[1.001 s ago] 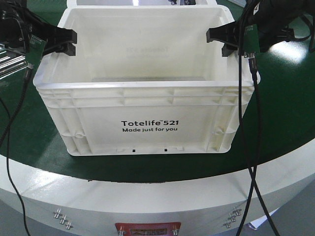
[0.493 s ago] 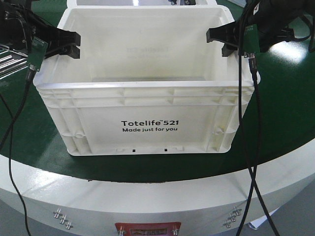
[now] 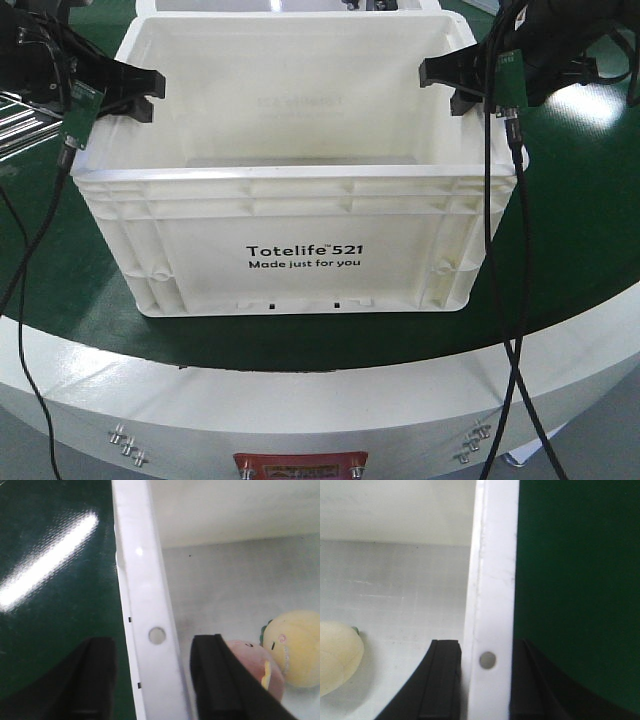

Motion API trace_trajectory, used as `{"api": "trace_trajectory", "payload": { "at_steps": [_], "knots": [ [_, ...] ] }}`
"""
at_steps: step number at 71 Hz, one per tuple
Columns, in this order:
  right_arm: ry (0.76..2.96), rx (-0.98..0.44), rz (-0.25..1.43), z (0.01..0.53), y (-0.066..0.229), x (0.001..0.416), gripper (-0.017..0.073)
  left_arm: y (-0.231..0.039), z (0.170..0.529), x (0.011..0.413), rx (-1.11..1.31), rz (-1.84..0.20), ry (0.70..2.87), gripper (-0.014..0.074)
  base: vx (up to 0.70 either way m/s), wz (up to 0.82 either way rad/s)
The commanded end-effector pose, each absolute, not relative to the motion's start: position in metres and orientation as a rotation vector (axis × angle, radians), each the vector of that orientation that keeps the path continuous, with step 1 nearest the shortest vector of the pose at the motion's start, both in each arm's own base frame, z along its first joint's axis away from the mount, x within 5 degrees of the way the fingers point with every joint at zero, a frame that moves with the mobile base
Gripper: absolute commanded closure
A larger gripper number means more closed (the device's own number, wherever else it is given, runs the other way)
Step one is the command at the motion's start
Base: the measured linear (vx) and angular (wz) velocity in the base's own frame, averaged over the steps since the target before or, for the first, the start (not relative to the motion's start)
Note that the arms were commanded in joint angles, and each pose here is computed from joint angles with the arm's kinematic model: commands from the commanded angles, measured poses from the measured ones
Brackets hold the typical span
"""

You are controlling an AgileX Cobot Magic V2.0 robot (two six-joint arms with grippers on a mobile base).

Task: Place moving items into box and shelve
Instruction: 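Close both grippers on the crate's side rims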

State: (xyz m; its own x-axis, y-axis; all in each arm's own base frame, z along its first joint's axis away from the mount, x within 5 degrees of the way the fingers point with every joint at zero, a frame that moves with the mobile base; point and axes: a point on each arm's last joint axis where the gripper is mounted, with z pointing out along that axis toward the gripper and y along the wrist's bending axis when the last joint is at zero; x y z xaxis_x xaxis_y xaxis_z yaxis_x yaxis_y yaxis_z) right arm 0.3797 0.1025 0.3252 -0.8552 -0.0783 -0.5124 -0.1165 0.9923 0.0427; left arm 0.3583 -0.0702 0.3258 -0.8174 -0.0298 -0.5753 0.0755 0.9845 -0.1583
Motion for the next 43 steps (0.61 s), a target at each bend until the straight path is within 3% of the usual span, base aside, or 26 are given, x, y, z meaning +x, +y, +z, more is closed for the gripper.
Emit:
{"api": "trace_trajectory", "payload": {
  "at_steps": [1, 7, 43],
  "knots": [
    [2.542, -0.160, 0.087, 0.3422, 0.0995, 0.3767, 0.0574, -0.0687, 0.3468, 0.3553, 0.039, -0.229, 2.431, 0.0440, 0.00, 0.00],
    [2.542, -0.160, 0.087, 0.3422, 0.0995, 0.3767, 0.0574, -0.0687, 0.3469, 0.3553, 0.042, -0.229, 2.431, 0.0625, 0.00, 0.00],
    [2.517, -0.206, 0.098, 0.3449, 0.1017, 0.3766, 0.0574, -0.0718, 0.3541, 0.3514, 0.073, -0.277, 2.402, 0.0621, 0.00, 0.00]
  ]
}}
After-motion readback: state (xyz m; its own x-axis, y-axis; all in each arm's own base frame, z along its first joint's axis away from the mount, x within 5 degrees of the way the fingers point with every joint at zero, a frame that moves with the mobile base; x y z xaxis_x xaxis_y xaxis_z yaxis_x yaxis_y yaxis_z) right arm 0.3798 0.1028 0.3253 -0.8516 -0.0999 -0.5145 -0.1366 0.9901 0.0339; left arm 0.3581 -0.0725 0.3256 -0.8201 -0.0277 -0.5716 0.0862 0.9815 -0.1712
